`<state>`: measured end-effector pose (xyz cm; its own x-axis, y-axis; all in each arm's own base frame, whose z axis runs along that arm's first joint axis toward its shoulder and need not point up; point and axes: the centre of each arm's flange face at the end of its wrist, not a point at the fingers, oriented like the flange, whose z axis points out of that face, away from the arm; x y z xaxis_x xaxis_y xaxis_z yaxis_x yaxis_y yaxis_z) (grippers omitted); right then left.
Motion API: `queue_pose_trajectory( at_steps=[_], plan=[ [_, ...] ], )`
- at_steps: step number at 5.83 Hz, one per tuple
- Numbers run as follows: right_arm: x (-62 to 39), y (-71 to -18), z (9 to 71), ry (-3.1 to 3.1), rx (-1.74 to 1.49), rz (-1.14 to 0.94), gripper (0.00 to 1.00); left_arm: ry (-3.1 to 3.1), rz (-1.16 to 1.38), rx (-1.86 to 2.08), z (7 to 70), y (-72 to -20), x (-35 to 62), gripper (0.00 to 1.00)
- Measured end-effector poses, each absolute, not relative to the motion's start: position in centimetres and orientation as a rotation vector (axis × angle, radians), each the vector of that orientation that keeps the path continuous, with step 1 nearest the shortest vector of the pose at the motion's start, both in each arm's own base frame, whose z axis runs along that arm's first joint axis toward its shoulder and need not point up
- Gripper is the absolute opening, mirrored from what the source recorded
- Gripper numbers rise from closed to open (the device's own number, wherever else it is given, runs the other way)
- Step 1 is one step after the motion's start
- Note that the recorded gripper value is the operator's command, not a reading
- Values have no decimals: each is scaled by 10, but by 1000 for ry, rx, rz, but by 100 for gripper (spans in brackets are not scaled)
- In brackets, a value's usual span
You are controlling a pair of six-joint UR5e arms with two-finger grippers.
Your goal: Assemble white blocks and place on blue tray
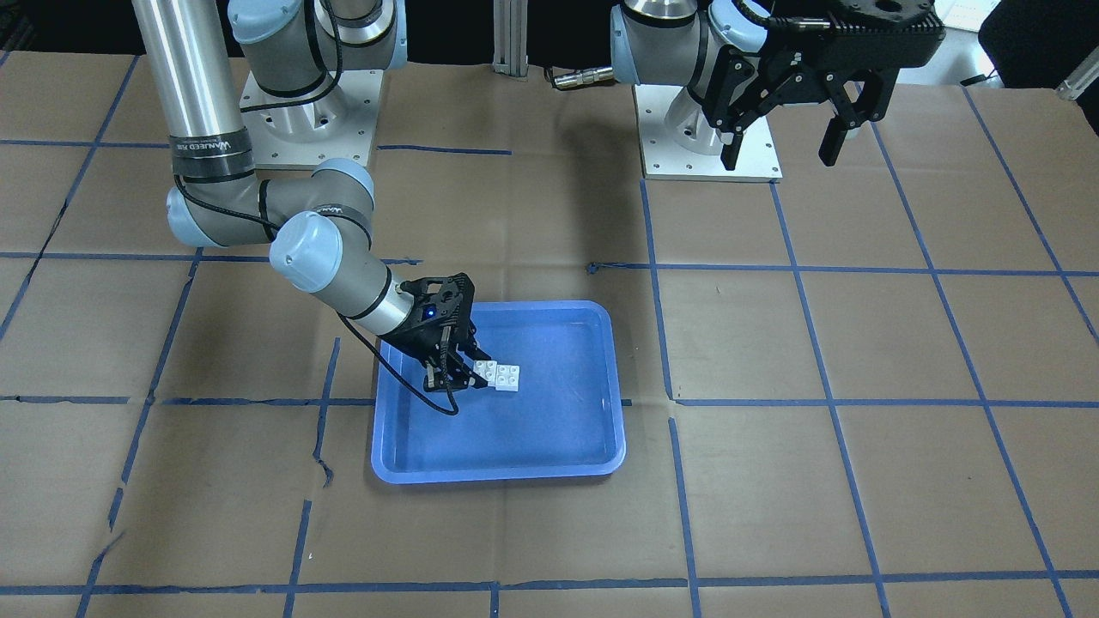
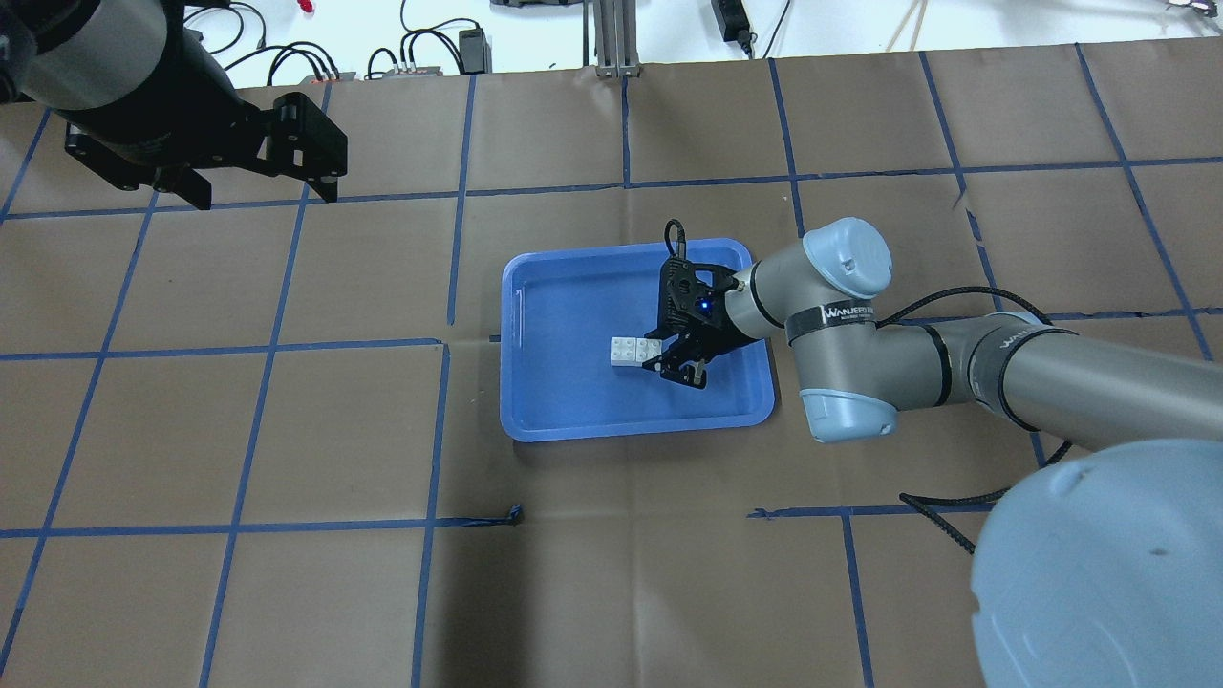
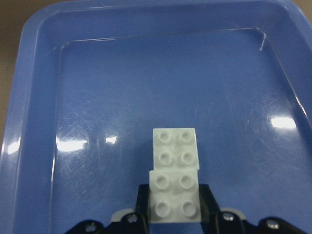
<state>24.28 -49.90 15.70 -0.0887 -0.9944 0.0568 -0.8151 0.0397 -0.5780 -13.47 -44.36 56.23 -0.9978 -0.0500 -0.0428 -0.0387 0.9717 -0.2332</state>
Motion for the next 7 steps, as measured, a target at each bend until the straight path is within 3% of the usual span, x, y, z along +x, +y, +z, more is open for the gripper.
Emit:
queue_pose_trajectory(
  at_steps=[4, 6, 7],
  plan=[
    [243, -500, 158, 1976, -1812, -685, 32, 3072, -362, -70, 563, -442, -134, 99],
    [243, -500, 159, 1977, -1810, -685, 50, 3073, -368, -70, 564, -442, -135, 99],
    [243, -500, 158, 1978, -1809, -684, 50, 3073, -370, -68, 565, -442, -135, 99]
  ],
)
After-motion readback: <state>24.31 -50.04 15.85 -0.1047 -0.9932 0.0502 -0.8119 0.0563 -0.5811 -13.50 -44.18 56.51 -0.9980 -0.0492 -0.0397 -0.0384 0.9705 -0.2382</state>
